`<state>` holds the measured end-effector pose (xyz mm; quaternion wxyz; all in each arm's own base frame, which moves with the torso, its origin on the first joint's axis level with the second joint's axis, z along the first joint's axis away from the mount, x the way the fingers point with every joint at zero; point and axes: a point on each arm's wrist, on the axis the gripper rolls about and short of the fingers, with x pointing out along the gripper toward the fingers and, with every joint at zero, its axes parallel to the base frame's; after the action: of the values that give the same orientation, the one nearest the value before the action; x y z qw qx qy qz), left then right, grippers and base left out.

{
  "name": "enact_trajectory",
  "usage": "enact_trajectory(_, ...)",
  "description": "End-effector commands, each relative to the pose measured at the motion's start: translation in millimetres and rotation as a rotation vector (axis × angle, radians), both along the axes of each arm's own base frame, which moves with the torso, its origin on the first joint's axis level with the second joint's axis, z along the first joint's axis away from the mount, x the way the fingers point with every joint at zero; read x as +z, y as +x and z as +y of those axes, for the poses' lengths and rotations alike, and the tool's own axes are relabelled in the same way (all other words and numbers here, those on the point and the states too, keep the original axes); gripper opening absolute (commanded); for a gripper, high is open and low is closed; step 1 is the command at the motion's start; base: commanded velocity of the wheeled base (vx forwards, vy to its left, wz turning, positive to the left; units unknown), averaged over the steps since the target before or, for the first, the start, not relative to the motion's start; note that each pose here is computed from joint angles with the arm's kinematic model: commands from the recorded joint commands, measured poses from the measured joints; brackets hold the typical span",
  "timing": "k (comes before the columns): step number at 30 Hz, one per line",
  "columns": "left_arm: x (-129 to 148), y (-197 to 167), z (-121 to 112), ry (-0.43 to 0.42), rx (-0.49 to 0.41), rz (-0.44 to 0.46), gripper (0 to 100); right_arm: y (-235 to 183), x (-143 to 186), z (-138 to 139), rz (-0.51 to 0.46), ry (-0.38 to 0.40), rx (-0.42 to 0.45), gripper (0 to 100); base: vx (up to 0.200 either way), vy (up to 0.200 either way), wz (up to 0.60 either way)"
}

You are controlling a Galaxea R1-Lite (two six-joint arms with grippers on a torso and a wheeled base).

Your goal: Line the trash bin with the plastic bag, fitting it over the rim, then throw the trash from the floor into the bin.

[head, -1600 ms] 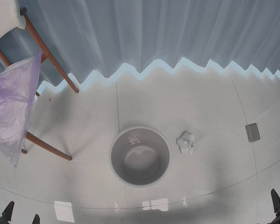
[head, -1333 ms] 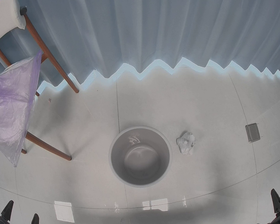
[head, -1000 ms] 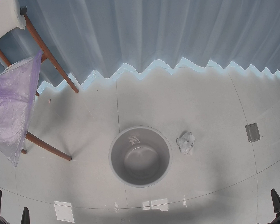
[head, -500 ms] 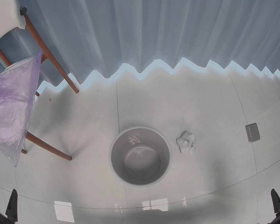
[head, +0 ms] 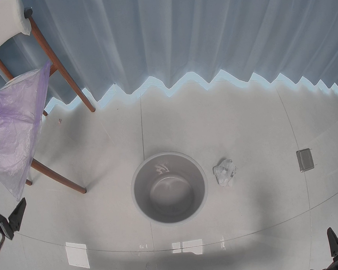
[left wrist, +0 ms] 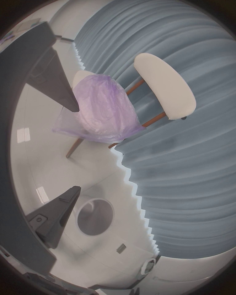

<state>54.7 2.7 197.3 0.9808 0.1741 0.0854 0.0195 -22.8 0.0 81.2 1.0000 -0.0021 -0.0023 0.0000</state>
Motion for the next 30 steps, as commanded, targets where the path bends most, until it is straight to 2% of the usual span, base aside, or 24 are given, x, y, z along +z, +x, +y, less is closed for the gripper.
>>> enact_trajectory(1, 24, 54, 5, 0.097, 0.046, 0.11, 100, 0, -5, 0, 0.0, 0.0, 0.0, 100, 0.0, 0.0, 0.0)
enact_trajectory(3, 35, 70, 6, 0.145, 0.06, 0.117, 100, 0, -5, 0, 0.0, 0.0, 0.0, 100, 0.0, 0.0, 0.0)
enact_trajectory(9, 46, 104, 10, 0.207, 0.087, 0.153, 100, 0, -5, 0, 0.0, 0.0, 0.002, 100, 0.0, 0.0, 0.0)
enact_trajectory(12, 47, 105, 10, 0.211, 0.089, 0.157, 100, 0, -5, 0, 0.0, 0.0, 0.0, 100, 0.0, 0.0, 0.0)
enact_trajectory(13, 43, 127, 10, 0.227, 0.09, 0.193, 100, 0, -5, 0, 0.0, 0.0, 0.0, 100, 0.0, 0.0, 0.0)
enact_trajectory(14, 42, 132, 10, 0.227, 0.088, 0.195, 100, 0, -5, 0, 0.0, 0.0, 0.002, 100, 0.0, 0.0, 0.0)
enact_trajectory(18, 40, 144, 10, 0.228, 0.089, 0.186, 100, 0, -5, 0, 0.0, 0.0, 0.002, 100, 0.0, 0.0, 0.0)
enact_trajectory(19, 37, 164, 12, 0.237, 0.091, 0.177, 100, 0, -5, 0, -0.001, 0.0, 0.005, 100, 0.0, 0.0, 0.0)
enact_trajectory(20, 36, 170, 12, 0.245, 0.092, 0.172, 100, 0, -5, 0, -0.001, 0.0, 0.005, 100, 0.0, 0.0, 0.0)
enact_trajectory(30, 34, 203, 18, 0.33, 0.137, 0.169, 100, 0, -5, 0, -0.001, 0.0, 0.005, 100, 0.0, 0.0, 0.0)
